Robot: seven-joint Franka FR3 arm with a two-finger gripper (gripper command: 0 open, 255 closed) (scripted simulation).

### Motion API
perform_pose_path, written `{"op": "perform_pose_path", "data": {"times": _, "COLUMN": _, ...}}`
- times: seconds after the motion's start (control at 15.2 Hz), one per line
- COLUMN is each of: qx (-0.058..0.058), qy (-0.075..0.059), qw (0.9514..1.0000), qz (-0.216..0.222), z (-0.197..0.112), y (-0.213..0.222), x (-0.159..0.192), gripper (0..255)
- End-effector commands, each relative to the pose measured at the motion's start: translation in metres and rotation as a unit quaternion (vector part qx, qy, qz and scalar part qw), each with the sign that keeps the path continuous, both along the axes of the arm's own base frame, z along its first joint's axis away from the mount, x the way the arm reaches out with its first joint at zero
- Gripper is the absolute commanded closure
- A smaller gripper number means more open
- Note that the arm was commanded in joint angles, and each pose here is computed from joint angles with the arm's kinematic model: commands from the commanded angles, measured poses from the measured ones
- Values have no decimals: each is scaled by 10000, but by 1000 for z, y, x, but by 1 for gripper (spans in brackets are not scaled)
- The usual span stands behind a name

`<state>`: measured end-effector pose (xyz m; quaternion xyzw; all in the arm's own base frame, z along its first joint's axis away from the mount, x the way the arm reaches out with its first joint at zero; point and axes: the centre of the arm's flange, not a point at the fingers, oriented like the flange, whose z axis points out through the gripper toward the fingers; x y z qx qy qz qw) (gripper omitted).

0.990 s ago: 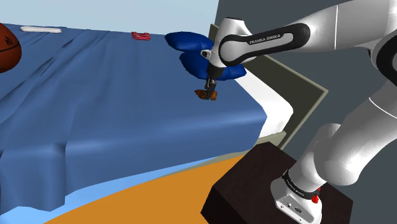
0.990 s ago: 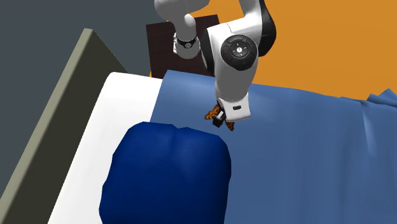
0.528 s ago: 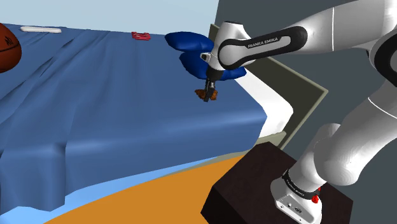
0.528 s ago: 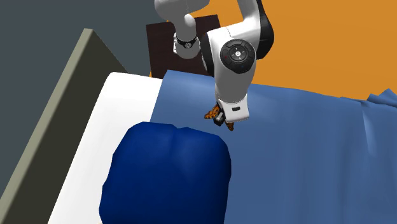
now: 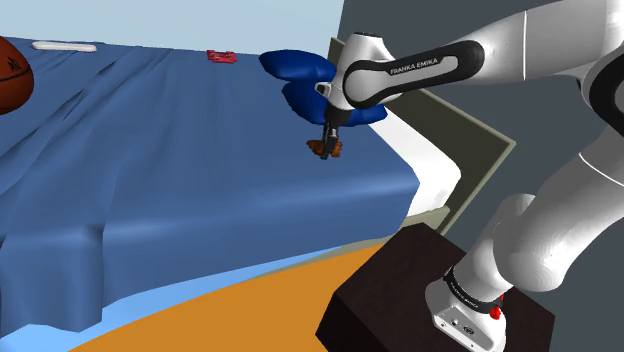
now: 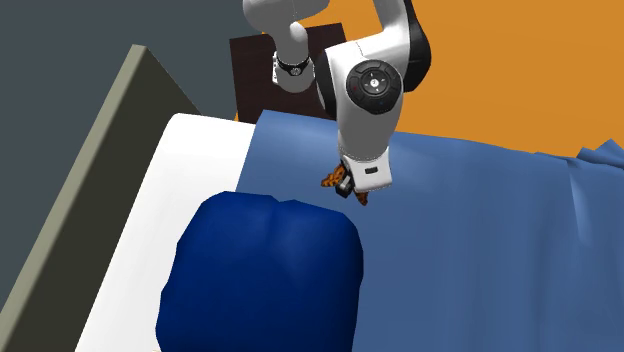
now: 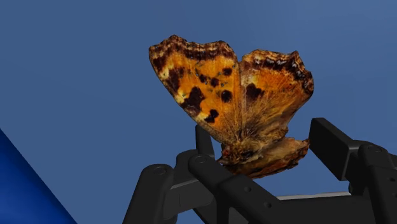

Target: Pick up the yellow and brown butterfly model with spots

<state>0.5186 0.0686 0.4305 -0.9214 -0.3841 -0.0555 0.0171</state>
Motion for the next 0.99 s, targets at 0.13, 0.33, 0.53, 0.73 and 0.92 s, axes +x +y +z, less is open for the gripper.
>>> {"op": "perform_pose_path", "data": {"times": 0.13, "qx": 0, "qy": -1, "qw": 10000, "qz": 0, "z": 19, "y": 0, "x": 0, "gripper": 255}}
{"op": "perform_pose_path", "data": {"times": 0.33, "qx": 0, "qy": -1, "qw": 10000, "qz": 0, "z": 35, "y": 0, "x": 0, "gripper": 255}}
{"op": "perform_pose_path", "data": {"times": 0.53, "qx": 0, "qy": -1, "qw": 10000, "qz": 0, "z": 50, "y": 0, "x": 0, "gripper": 255}}
{"op": "perform_pose_path", "data": {"times": 0.73, "qx": 0, "qy": -1, "qw": 10000, "qz": 0, "z": 66, "y": 0, "x": 0, "gripper": 255}}
{"op": "perform_pose_path", "data": {"times": 0.92, "qx": 0, "qy": -1, "qw": 10000, "qz": 0, "z": 78, "y": 0, "x": 0, "gripper": 255}}
